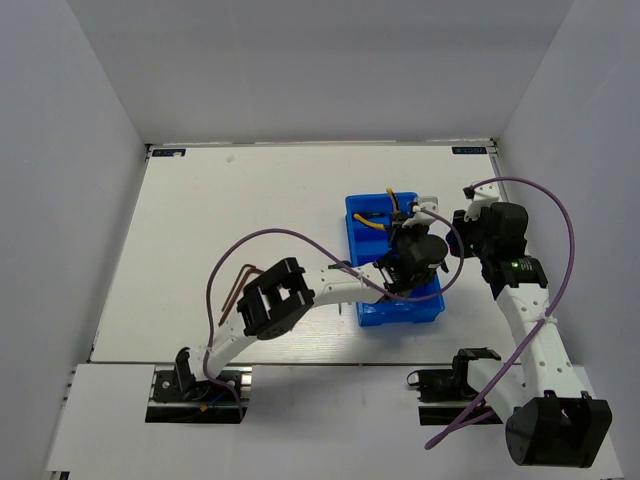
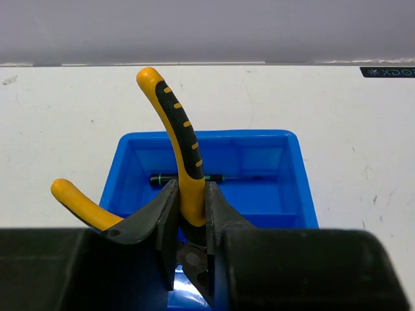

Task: Sort the tools into containers

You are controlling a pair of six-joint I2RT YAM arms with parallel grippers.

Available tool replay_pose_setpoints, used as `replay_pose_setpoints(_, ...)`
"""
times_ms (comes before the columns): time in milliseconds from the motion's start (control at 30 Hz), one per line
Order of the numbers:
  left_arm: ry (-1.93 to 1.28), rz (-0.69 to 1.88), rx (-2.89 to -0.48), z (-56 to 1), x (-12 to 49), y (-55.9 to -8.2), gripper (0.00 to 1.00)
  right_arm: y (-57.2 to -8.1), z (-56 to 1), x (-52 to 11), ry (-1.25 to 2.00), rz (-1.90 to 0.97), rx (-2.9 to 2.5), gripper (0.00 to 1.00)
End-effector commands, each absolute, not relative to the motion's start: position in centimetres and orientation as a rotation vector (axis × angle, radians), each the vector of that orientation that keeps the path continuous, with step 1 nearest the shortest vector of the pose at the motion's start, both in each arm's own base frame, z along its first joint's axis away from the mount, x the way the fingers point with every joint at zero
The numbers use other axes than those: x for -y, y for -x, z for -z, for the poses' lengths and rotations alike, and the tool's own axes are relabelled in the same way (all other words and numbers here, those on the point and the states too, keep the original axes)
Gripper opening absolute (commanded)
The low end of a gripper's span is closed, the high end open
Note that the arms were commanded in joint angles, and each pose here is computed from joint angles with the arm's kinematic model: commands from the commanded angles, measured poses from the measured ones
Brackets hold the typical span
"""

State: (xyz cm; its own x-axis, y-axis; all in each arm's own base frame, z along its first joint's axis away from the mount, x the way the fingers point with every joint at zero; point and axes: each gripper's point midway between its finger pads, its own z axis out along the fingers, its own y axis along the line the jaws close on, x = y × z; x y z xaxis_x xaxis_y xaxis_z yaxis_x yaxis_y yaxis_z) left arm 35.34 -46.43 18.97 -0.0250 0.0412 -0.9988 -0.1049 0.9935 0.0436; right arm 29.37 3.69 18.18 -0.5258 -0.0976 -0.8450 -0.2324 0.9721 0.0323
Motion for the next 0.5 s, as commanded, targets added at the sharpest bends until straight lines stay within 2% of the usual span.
replay_pose_setpoints(0,0.110,-0.086,-1.543,-21.9,46.6,-36.1,0.00,-29.8,-19.5,-3.7,0.238,-0.168,-2.077,0.28)
replay_pose_setpoints(467,0.103,-0.120,-1.588,-18.7,45.8,-37.8,0.00,-29.8,-19.7,-3.5,0.237,-0.153,-2.070,0.28)
